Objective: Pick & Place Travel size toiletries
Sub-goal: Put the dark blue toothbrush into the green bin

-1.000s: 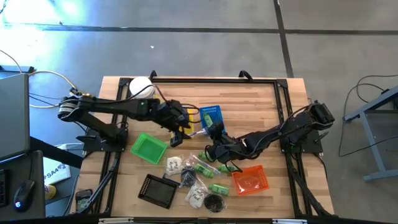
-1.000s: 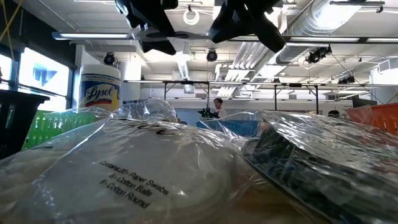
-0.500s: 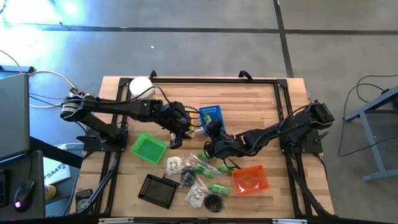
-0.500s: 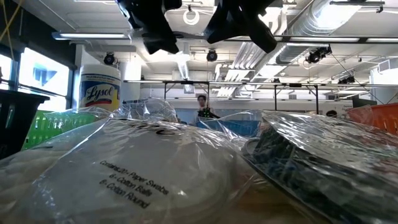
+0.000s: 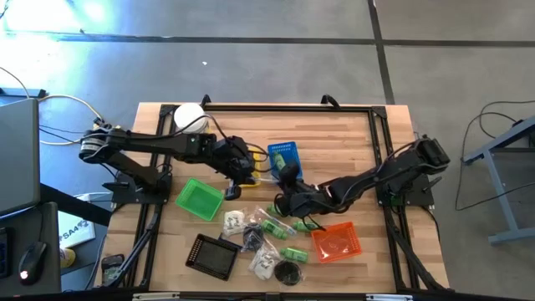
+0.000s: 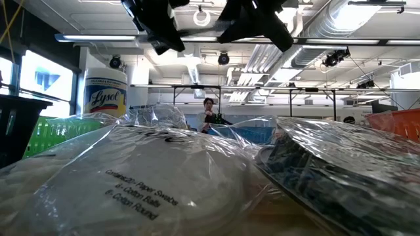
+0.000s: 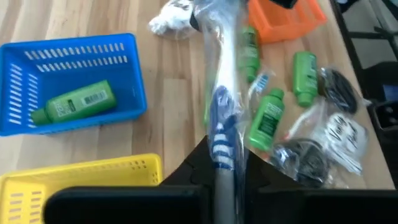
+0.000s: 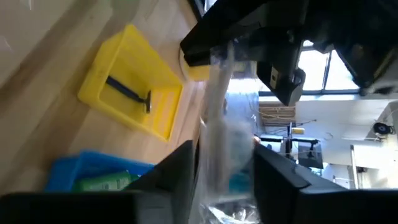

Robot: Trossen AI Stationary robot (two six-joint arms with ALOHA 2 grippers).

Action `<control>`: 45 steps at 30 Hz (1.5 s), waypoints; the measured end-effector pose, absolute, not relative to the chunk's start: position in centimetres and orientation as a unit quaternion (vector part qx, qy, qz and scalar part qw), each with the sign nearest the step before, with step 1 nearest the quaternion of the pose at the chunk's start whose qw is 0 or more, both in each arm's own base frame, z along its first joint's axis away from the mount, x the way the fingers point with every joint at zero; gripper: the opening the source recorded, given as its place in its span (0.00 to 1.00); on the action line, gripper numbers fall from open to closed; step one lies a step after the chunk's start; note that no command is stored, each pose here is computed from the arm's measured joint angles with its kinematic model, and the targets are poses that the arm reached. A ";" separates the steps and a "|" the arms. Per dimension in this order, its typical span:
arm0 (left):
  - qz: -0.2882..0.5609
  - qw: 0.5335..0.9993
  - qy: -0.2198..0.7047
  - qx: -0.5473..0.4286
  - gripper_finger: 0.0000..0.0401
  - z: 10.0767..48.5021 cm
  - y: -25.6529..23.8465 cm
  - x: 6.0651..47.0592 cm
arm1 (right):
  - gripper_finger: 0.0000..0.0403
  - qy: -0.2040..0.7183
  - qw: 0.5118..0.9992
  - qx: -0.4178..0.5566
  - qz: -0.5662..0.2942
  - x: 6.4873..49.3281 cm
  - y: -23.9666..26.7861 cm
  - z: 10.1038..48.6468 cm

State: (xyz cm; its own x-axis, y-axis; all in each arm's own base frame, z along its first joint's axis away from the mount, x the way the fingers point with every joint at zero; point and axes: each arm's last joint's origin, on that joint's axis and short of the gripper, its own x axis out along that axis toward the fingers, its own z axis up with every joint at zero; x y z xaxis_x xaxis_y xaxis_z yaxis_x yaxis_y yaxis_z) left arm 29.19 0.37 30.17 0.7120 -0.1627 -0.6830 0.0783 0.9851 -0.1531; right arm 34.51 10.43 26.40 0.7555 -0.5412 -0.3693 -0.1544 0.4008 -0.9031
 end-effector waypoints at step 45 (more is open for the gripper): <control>0.087 0.715 0.687 -0.101 0.02 25.1 -7.3 13.4 | 0.00 0.110 0.979 -0.162 0.054 24.9 7.9 25.4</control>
State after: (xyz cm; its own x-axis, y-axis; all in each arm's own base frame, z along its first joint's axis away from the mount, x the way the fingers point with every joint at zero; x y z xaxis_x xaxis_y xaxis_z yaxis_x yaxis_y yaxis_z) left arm 13.44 -7.28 25.10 0.0418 -0.0150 -0.9990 -0.2635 0.9643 -0.0255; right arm 24.91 7.87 25.36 0.9698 0.0704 -0.2337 -0.1419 0.9415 -0.3056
